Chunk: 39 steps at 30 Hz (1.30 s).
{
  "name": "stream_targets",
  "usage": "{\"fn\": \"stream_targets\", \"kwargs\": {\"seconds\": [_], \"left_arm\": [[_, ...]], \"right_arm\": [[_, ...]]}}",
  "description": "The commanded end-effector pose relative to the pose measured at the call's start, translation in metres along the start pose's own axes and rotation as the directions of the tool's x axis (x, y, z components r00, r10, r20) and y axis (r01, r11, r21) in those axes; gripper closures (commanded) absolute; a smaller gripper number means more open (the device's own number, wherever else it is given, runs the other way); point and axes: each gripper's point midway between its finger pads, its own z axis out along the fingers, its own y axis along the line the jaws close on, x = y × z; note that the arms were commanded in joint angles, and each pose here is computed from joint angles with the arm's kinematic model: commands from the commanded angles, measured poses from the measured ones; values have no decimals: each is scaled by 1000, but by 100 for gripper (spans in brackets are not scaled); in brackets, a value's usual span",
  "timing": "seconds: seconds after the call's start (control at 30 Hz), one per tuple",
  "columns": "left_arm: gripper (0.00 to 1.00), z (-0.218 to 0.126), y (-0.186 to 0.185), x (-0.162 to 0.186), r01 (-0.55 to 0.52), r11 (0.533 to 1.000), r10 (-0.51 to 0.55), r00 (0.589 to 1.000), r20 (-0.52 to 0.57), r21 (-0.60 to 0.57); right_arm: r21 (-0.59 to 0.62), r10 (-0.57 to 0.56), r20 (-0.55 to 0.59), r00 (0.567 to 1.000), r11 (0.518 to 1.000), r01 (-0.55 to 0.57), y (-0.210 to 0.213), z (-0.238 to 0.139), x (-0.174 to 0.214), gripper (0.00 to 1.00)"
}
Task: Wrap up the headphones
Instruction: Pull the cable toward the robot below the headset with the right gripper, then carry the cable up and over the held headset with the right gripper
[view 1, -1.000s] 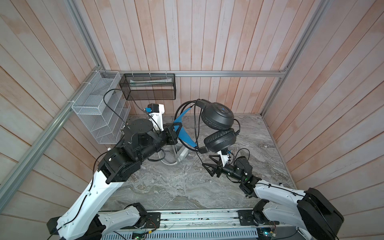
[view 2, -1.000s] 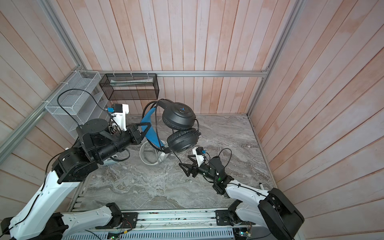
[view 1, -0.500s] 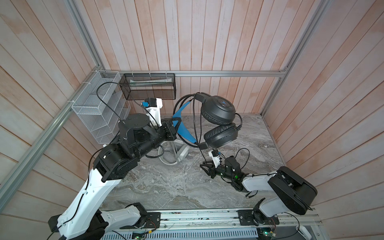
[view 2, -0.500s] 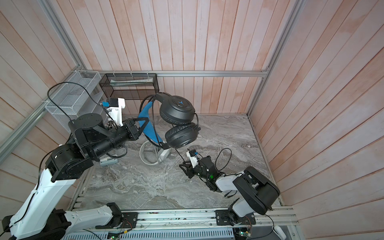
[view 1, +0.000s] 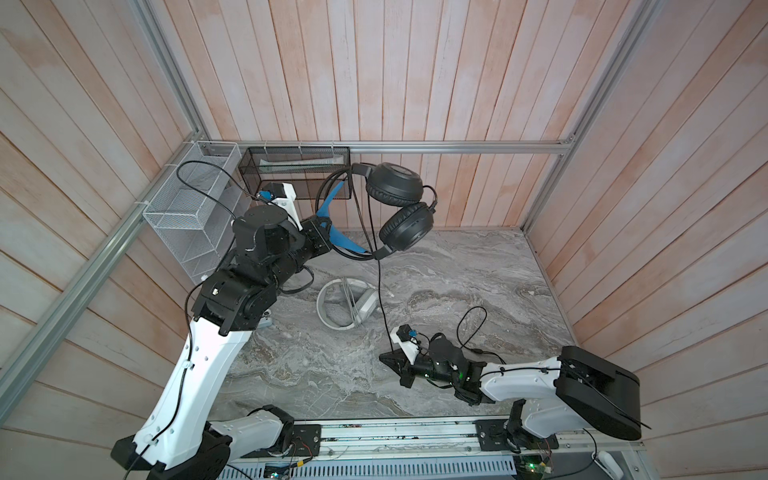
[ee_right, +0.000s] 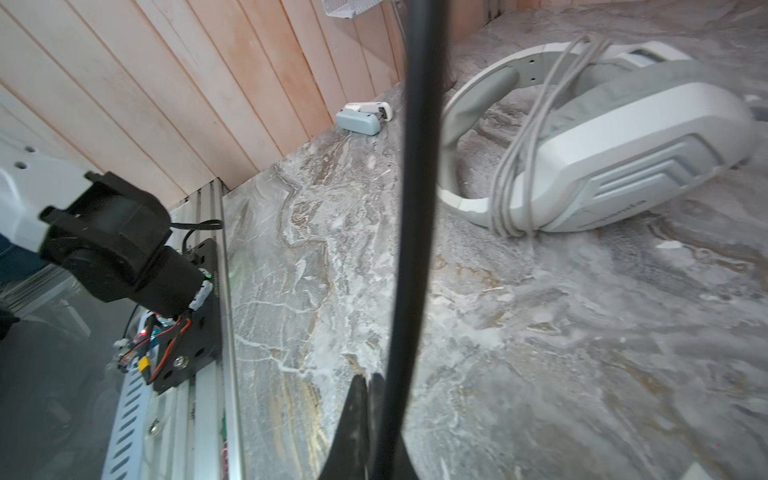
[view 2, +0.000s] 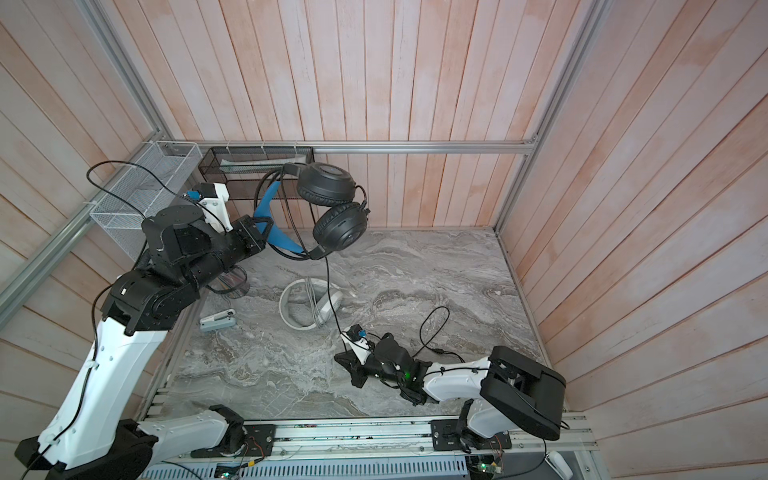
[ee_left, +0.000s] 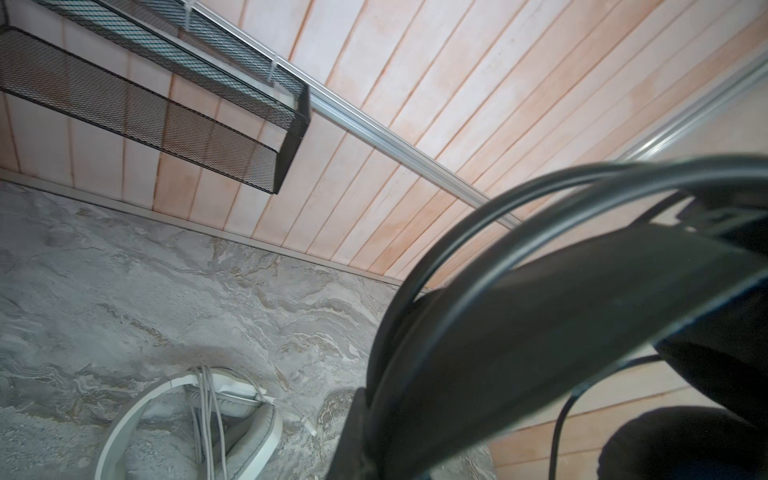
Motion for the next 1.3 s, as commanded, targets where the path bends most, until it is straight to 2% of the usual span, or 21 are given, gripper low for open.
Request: {"fn": "stream_targets", "kwargs": {"seconds": [0.0,0.23,0.53,0.77,0.97,1.0,1.17,1.27], "left_arm": [[100,1,-9,-20,61,995,-65,996,55,79],[100,29,38,-4,-2,995,8,999,53,-105],[100,53,97,32,-111,950,117,993,6,-292],[100,66,123,77,-179,938,159,983,-90,-297],[100,61,143,110,-238,929,205,968,-142,-283],[100,60,144,115,-246,929,212,966,-146,-275],[100,59,147,141,-282,929,239,952,-192,-238],[100,62,145,156,-305,926,255,940,-227,-222]], "right_arm": [[28,-53,-17,998,998,53,20,-1,-10,100],[-7,-170,-18,985,985,170,78,-20,-48,100],[7,-334,4,943,943,334,123,-53,-117,100],[83,-457,52,888,888,452,133,-84,-178,100],[193,-548,49,835,826,530,127,-99,-216,100],[203,-555,72,829,821,533,131,-105,-231,100],[206,-580,81,811,806,555,131,-102,-252,100],[160,-588,64,806,803,574,134,-87,-249,100]]}}
